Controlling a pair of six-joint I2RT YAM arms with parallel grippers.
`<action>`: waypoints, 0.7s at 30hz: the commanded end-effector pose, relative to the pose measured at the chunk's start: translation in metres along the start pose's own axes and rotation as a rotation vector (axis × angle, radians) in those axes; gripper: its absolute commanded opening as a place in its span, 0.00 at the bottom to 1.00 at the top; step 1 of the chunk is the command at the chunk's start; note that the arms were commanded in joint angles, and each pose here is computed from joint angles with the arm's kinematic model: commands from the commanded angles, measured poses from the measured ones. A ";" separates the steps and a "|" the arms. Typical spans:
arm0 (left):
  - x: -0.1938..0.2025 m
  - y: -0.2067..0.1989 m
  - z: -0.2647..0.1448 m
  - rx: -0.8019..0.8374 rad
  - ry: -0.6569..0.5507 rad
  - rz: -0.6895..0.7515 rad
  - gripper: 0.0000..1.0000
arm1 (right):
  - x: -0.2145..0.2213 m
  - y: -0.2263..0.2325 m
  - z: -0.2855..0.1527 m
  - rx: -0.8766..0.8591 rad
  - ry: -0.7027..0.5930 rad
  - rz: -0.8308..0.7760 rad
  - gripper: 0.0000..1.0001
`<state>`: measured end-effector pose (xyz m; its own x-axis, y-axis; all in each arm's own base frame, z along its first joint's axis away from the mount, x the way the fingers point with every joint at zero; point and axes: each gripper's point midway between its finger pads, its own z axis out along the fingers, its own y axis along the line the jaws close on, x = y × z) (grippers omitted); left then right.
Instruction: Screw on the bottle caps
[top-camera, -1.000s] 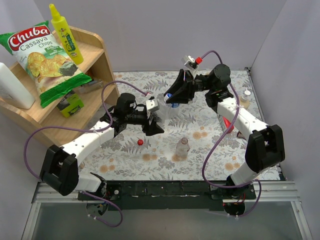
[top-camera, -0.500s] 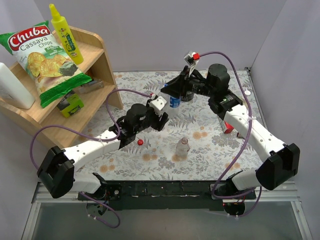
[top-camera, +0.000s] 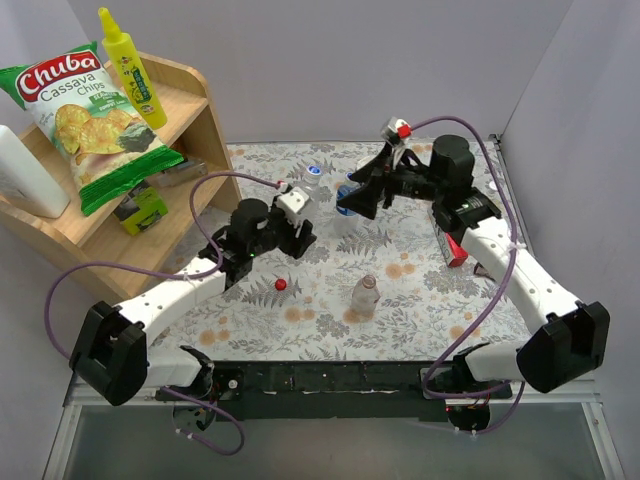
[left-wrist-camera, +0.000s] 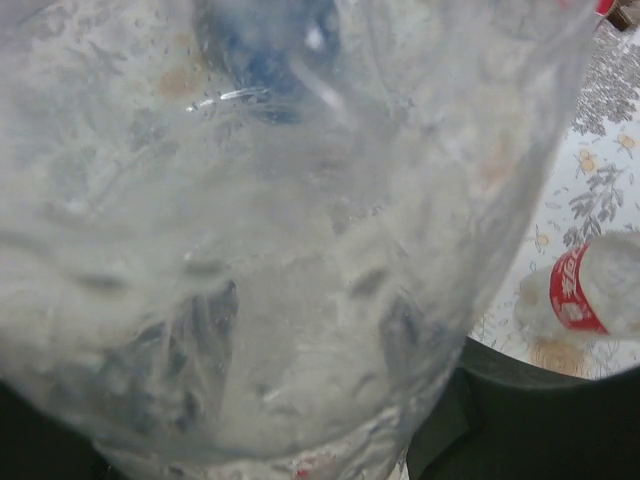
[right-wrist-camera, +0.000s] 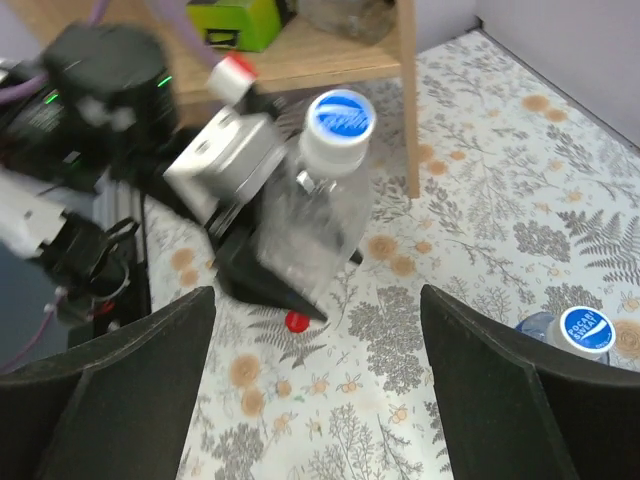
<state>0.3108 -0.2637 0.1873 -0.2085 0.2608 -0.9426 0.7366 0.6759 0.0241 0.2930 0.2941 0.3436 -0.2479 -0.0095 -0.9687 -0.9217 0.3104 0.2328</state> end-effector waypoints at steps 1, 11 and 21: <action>-0.006 -0.031 -0.034 0.385 -0.005 0.058 0.00 | -0.027 0.068 -0.039 -0.356 -0.084 -0.291 0.89; -0.010 -0.063 -0.043 0.650 -0.021 0.134 0.00 | -0.027 0.078 -0.023 -0.552 -0.110 -0.217 0.76; -0.014 -0.066 -0.043 0.660 -0.034 0.161 0.00 | -0.030 0.068 -0.003 -0.544 -0.120 -0.180 0.68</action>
<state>0.2391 -0.2764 0.1919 -0.1175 0.3279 -0.9374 0.9898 0.1147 -0.0839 0.2413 0.3092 0.3643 -0.1439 0.0561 -0.9880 -0.9715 -0.1979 0.1302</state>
